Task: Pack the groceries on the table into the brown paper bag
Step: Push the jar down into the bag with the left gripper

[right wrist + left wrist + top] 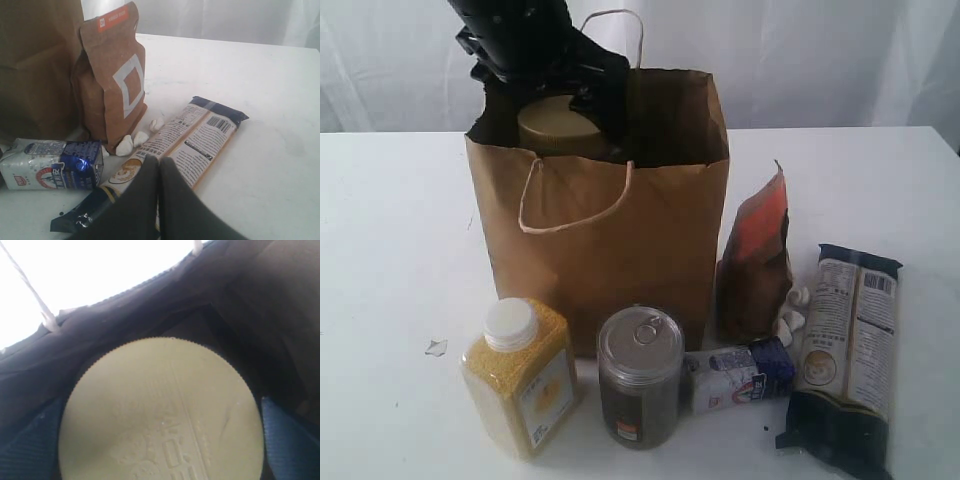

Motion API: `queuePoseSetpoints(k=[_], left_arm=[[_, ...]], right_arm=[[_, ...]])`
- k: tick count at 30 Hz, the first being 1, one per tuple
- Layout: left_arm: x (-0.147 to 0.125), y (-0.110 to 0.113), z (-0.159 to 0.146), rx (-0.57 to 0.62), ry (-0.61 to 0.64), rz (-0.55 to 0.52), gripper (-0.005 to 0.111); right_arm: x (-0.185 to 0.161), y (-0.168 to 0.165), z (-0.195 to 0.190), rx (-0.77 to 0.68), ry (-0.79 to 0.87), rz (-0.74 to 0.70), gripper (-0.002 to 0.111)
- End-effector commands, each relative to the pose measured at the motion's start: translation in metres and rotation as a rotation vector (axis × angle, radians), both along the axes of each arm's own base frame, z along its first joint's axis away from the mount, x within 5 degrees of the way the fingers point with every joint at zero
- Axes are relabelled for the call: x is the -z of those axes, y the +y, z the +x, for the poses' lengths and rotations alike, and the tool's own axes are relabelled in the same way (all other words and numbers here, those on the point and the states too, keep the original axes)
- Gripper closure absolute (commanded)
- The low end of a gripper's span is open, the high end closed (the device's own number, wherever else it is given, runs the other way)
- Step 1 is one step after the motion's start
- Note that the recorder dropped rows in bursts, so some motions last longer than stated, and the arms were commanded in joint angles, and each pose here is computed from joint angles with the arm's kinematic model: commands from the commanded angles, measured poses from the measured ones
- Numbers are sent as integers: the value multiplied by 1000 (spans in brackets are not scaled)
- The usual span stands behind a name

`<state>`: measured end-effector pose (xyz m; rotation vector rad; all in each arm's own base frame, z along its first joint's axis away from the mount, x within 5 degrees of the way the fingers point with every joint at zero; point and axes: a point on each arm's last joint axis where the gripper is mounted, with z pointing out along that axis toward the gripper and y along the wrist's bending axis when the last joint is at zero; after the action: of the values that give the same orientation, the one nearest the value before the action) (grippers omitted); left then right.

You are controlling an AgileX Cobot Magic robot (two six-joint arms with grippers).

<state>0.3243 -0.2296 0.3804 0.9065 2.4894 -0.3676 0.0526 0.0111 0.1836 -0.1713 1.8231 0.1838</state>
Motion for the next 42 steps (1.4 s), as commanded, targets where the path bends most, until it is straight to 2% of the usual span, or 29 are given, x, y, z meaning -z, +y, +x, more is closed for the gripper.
queuePoseSetpoints(k=[1,7,17,24,28,29,30,33,35,42], left_arm=[[0,-1,0,9,-1,-2,107],[20,-7,7,31,58,37,107],[24,-3,0,73,133,97,107],[23,-4,-2,80,140,88,105],[23,-4,-3,109,148,93,79],[23,-4,-3,109,148,93,70],[23,-4,-3,109,150,94,54],[23,-4,-4,99,158,88,32],[23,-4,-4,83,169,83,23],[23,-5,-4,83,173,76,23]], right_arm=[[1,0,0,0,-2,-7,108],[1,0,0,0,-4,-9,108],[1,0,0,0,-4,-9,108],[1,0,0,0,-4,-9,108],[1,0,0,0,-4,-9,108],[1,0,0,0,-4,-9,108],[1,0,0,0,-4,-9,108],[1,0,0,0,-4,-9,108],[1,0,0,0,-4,-9,108],[1,0,0,0,-4,-9,108]])
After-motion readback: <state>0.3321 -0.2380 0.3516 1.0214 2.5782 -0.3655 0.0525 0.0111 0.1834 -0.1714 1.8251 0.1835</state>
